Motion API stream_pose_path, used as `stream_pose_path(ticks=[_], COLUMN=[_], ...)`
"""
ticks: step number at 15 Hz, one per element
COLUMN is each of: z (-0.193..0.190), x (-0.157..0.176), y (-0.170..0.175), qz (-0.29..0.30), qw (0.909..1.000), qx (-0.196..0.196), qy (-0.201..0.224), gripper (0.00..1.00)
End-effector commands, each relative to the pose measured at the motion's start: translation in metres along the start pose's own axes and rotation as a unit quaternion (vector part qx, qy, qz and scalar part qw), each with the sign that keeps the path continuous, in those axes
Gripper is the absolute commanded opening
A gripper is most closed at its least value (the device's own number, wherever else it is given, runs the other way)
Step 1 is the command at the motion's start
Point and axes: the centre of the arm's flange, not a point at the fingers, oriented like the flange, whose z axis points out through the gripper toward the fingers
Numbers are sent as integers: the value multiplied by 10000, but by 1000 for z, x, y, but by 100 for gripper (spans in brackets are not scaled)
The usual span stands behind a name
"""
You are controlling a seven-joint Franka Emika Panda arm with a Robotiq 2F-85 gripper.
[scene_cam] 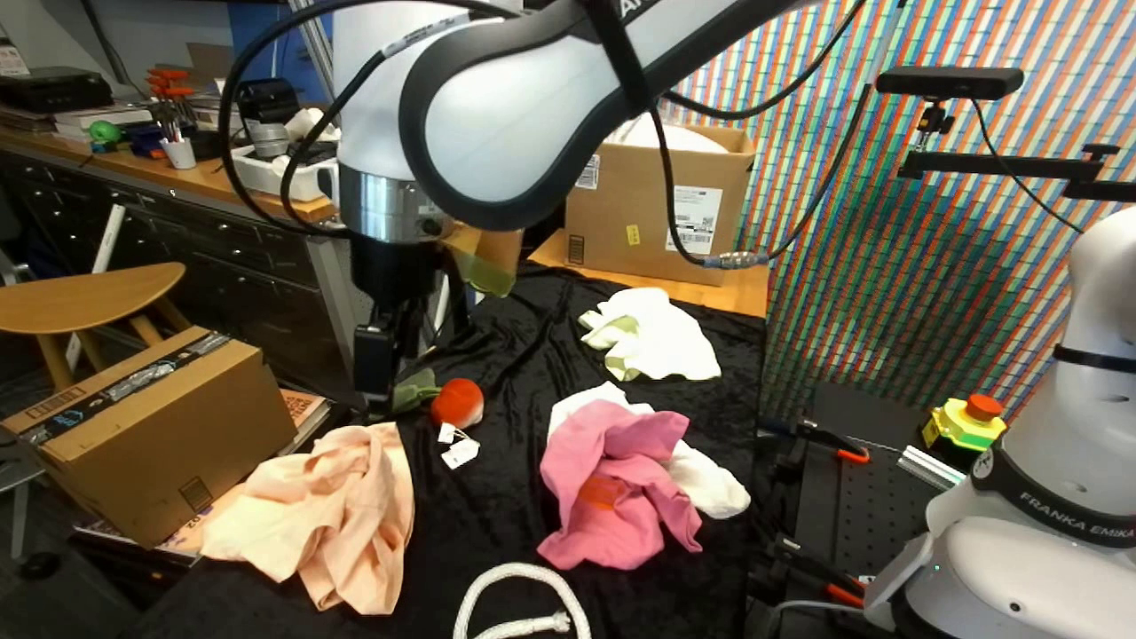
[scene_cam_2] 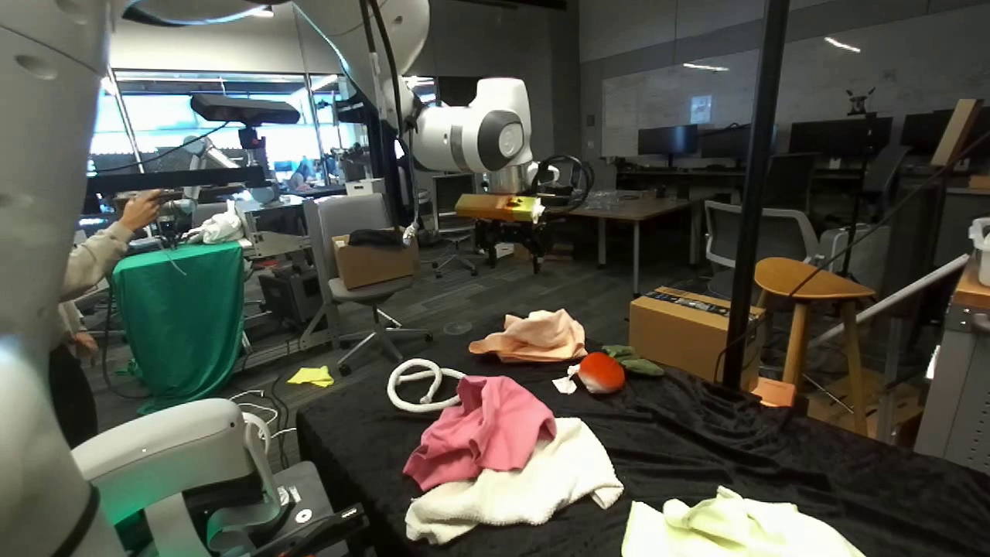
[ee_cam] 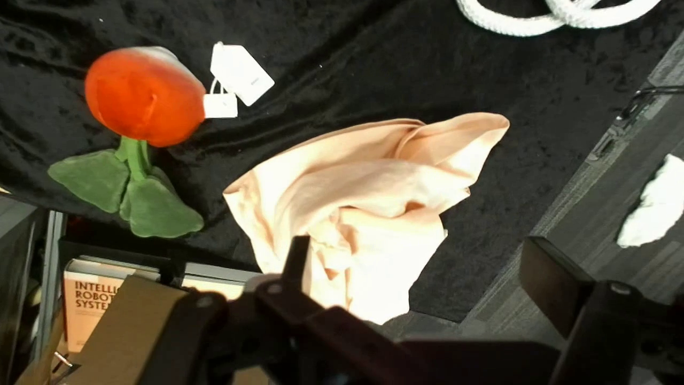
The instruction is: Pile the t-shirts, ropes, radish and towel together
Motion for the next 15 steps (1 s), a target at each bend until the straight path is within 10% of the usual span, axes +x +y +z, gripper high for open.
stream_pose_path(ticks=[1, 15], z=[33, 139], x=[29, 39], y=[-12, 3], qz=[192, 972], qw=[9994, 9915], qx=[38, -437], qy=[279, 749], gripper=[100, 100])
